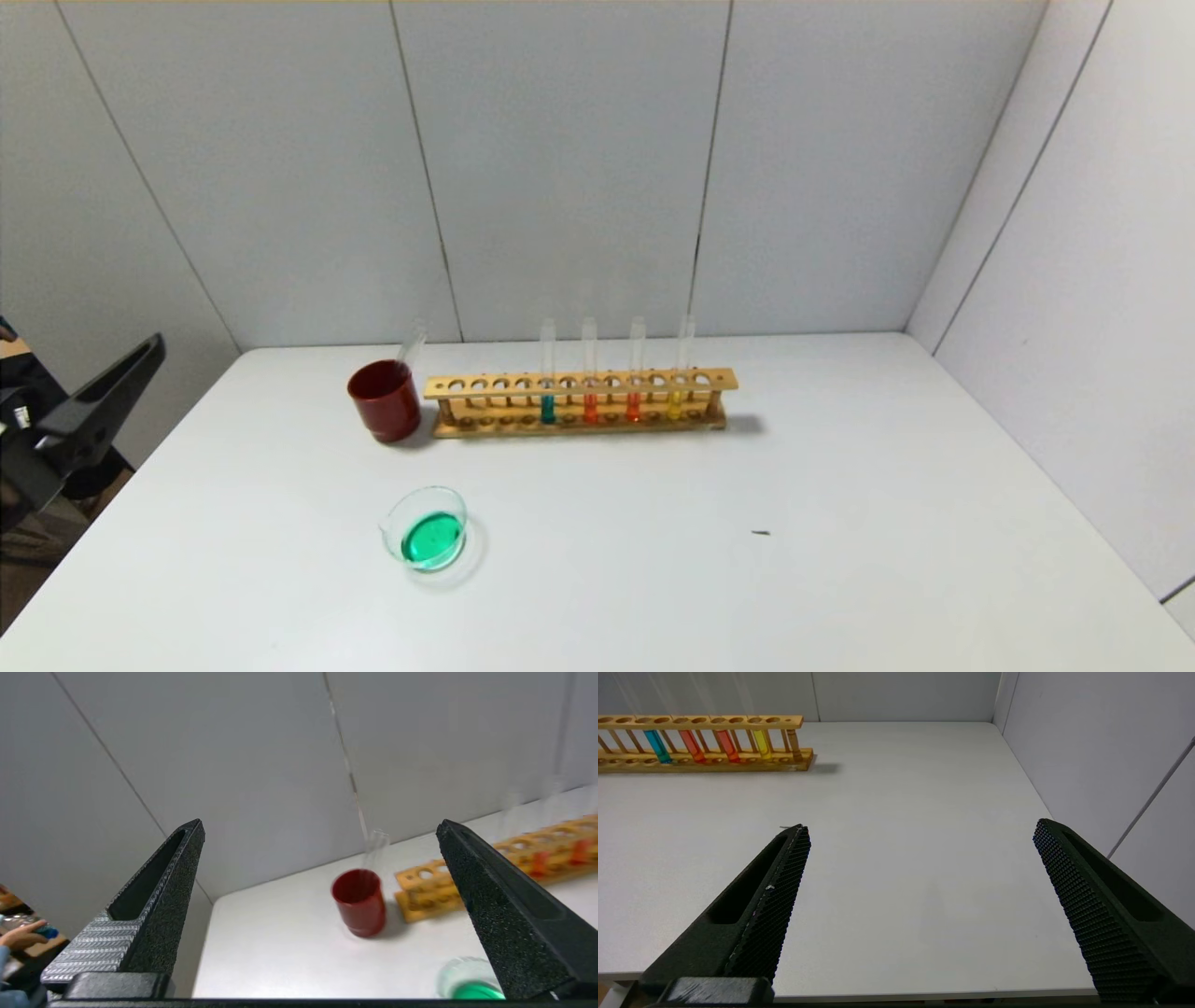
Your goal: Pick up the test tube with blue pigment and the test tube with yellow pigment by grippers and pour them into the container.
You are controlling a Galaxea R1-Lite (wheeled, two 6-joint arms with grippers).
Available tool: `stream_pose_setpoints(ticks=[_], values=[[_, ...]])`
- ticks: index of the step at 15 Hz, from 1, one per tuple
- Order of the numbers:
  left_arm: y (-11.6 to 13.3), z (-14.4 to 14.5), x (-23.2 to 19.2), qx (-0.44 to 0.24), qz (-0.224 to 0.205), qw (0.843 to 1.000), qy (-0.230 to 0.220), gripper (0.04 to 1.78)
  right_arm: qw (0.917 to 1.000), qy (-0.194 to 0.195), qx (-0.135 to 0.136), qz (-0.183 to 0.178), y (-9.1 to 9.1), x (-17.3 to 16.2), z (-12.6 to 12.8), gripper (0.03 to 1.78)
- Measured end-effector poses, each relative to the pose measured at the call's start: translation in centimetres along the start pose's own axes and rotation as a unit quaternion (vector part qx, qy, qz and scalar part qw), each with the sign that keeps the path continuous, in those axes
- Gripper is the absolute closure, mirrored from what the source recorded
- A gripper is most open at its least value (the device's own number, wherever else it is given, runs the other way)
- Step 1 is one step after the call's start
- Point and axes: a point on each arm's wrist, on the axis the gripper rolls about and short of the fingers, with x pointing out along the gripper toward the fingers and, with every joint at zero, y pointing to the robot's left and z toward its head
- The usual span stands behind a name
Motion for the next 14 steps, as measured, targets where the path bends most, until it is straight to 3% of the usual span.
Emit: stream_pose_setpoints(ticks=[4,10,14], values=[[-1.1,-1.4,-7.3,-0.057,-0.014,0.998,-0.005,0.07,1.0,0.0,0.0,0.0,0.0,0.0,0.0,0.06],[-3.2,-7.0,-12.5,-0.096,-0.018,0.995,0.011,0.07,1.0,0.0,0.0,0.0,0.0,0.0,0.0,0.06],[-3.9,-9.9,-13.7,-0.103,0.032,0.989,0.098,0.07,1.0,0.0,0.0,0.0,0.0,0.0,0.0,0.06]])
